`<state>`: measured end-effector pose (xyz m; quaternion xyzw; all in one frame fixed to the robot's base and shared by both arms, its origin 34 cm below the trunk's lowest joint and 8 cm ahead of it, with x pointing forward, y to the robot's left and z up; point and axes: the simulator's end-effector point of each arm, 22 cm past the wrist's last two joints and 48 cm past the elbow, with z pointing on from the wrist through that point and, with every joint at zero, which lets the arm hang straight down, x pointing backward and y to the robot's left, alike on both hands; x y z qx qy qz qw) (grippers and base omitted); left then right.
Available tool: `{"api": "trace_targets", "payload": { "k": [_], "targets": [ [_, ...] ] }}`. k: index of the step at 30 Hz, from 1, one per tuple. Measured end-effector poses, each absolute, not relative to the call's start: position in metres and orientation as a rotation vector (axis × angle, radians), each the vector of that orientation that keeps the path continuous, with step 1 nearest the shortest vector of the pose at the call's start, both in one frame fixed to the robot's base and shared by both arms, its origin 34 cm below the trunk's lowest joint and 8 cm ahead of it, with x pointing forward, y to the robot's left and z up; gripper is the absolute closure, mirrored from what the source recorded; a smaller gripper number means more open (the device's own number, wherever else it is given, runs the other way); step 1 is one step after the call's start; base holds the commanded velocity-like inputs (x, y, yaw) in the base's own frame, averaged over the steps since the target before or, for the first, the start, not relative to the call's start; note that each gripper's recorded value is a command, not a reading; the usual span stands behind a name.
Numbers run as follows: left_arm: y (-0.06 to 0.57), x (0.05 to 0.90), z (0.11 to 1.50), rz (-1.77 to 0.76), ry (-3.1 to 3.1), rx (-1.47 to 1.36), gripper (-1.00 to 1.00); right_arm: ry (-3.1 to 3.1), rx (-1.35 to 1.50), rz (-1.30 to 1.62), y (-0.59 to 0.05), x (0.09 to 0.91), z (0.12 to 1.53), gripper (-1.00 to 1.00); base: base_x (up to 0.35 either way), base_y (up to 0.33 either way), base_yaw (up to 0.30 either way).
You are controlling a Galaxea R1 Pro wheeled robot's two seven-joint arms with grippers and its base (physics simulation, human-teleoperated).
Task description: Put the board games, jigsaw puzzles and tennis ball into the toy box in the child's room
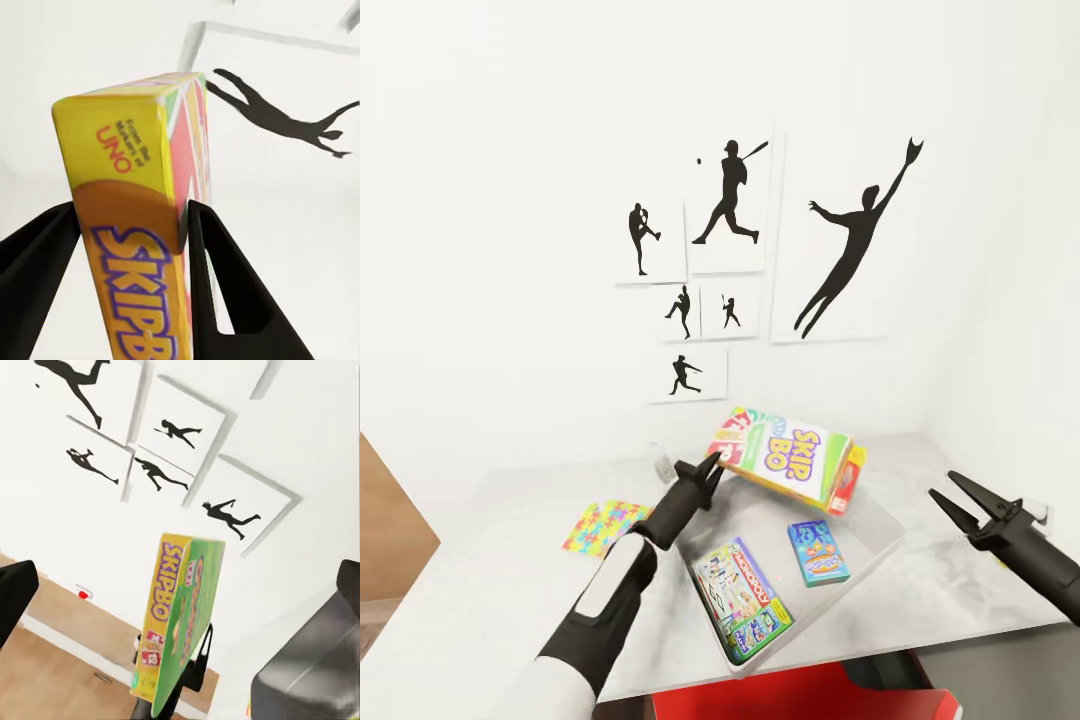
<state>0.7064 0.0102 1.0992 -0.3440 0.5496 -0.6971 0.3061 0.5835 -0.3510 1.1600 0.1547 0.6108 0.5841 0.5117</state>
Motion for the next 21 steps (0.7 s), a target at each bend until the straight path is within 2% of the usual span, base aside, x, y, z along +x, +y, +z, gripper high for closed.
{"api": "trace_targets", "payload": {
  "k": [7,21],
  "targets": [
    [-0.028,0.672,1.097,-1.891,1.396,-1.023,1.00,1.446,0.414,1.385,-0.369,0.582,1.158,-1.00,0.000,0.000,0.000],
    [-0.010,0.635,1.069,-1.688,1.414,-1.303,1.00,1.440,0.429,1.381,-0.374,0.581,1.156,-1.00,0.000,0.000,0.000]
  ]
}}
